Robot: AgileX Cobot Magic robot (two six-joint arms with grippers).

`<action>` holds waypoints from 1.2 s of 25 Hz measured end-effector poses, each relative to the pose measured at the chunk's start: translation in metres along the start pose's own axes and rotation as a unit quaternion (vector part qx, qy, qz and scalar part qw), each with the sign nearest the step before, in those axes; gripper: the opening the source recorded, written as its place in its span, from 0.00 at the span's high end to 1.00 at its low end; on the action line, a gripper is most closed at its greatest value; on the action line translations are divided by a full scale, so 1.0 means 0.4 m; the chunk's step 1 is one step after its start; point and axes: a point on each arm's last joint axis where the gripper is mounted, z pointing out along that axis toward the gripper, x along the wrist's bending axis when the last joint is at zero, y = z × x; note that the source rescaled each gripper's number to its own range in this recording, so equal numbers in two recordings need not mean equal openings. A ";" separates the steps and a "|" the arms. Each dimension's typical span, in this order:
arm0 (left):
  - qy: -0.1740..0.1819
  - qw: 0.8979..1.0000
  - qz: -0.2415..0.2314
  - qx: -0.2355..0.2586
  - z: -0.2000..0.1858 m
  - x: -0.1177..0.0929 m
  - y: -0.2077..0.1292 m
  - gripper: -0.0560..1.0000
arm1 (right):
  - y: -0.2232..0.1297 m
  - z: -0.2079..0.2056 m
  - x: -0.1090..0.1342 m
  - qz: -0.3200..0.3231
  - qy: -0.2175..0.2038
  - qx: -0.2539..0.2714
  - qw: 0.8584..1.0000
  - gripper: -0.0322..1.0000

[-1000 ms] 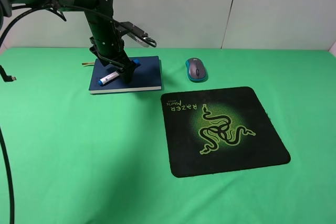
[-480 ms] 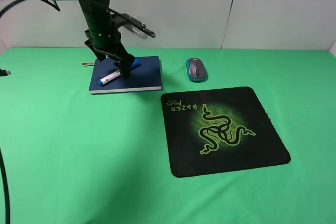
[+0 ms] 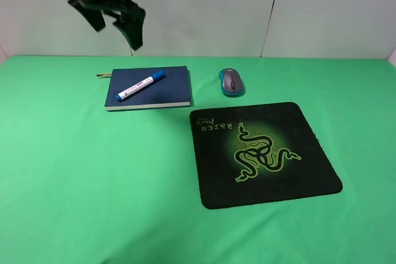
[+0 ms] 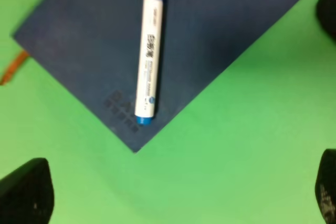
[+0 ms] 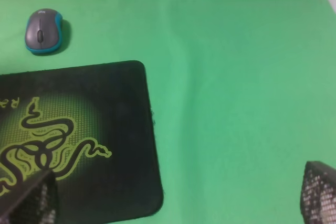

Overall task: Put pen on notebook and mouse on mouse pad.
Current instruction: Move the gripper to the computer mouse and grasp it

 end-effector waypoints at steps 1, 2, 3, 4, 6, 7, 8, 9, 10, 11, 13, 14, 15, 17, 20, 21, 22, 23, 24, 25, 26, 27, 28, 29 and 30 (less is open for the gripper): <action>0.000 1.000 -0.004 -0.011 -0.026 -0.004 -0.005 0.00 | 0.000 0.000 0.000 0.000 0.000 0.000 1.000 0.00; 0.003 1.000 -0.006 -0.021 -0.053 -0.007 -0.012 0.00 | 0.000 0.000 0.000 0.000 0.000 0.000 1.000 0.00; 0.006 0.999 -0.009 -0.033 -0.085 -0.011 -0.022 0.00 | 0.000 0.000 0.000 0.000 0.000 0.000 1.000 0.00; 0.009 0.999 -0.012 -0.044 -0.115 -0.016 -0.036 0.00 | 0.000 0.000 0.000 0.000 0.000 0.000 1.000 0.00; 0.016 0.998 -0.015 -0.060 -0.172 -0.027 -0.072 0.00 | 0.000 0.000 0.000 0.000 0.000 0.000 1.000 0.00; 0.018 0.997 -0.016 -0.068 -0.200 -0.034 -0.094 0.00 | 0.000 0.000 0.000 0.000 0.000 0.000 1.000 0.00; 0.018 0.997 -0.017 -0.068 -0.213 -0.041 -0.116 0.00 | 0.000 0.000 0.000 0.000 0.000 0.000 1.000 0.00; 0.020 0.997 -0.020 -0.074 -0.237 -0.049 -0.142 0.00 | 0.000 0.000 0.000 0.000 0.000 0.000 1.000 0.00; 0.019 0.997 -0.024 -0.072 -0.246 -0.056 -0.167 0.00 | 0.000 0.000 0.000 0.000 0.000 0.000 1.000 0.00; 0.020 0.997 -0.027 -0.075 -0.265 -0.067 -0.203 0.00 | 0.000 0.000 0.000 0.000 0.000 0.000 1.000 0.00; 0.021 0.996 -0.039 -0.082 -0.294 -0.084 -0.258 0.00 | 0.000 0.000 0.000 0.000 0.000 0.000 1.000 0.00; 0.022 0.995 -0.043 -0.089 -0.313 -0.096 -0.298 0.00 | 0.000 0.000 0.000 0.000 0.000 0.000 1.000 0.00; 0.022 0.995 -0.043 -0.089 -0.313 -0.096 -0.298 0.00 | 0.000 0.000 0.000 0.000 0.000 0.000 1.000 0.00; 0.024 0.993 -0.051 -0.104 -0.345 -0.116 -0.364 0.00 | 0.000 0.000 0.000 0.000 0.000 0.000 1.000 0.00; 0.022 0.990 -0.069 -0.122 -0.369 -0.149 -0.469 0.00 | 0.000 0.000 0.000 0.000 0.000 0.000 1.000 0.00; 0.023 0.988 -0.078 -0.129 -0.376 -0.158 -0.501 0.00 | 0.000 0.000 0.000 0.000 0.000 0.000 1.000 0.00; 0.024 0.986 -0.087 -0.141 -0.385 -0.170 -0.540 0.00 | 0.000 0.000 0.000 0.000 0.000 0.000 1.000 0.00; 0.026 0.983 -0.093 -0.159 -0.400 -0.183 -0.585 0.00 | 0.000 0.000 0.000 0.000 0.000 0.000 1.000 0.00; 0.027 0.981 -0.094 -0.168 -0.402 -0.193 -0.618 0.00 | 0.000 0.000 0.000 0.000 0.000 0.000 1.000 0.00; 0.029 0.978 -0.095 -0.181 -0.407 -0.202 -0.650 0.00 | 0.000 0.000 0.000 0.000 0.000 0.000 1.000 0.00; 0.029 0.975 -0.095 -0.197 -0.412 -0.214 -0.688 0.00 | 0.000 0.000 0.000 0.000 0.000 0.000 1.000 0.00; 0.031 0.972 -0.095 -0.213 -0.414 -0.225 -0.725 0.00 | 0.000 0.000 0.000 0.000 0.000 0.000 1.000 0.00; 0.034 0.968 -0.094 -0.231 -0.418 -0.236 -0.762 0.00 | 0.000 0.000 0.000 0.000 0.000 0.000 1.000 0.00; 0.034 0.966 -0.093 -0.240 -0.411 -0.245 -0.791 0.00 | 0.000 0.000 0.000 0.000 0.000 0.000 1.000 0.00; 0.036 0.962 -0.093 -0.254 -0.402 -0.255 -0.828 0.00 | 0.000 0.000 0.000 0.000 0.000 0.000 1.000 0.00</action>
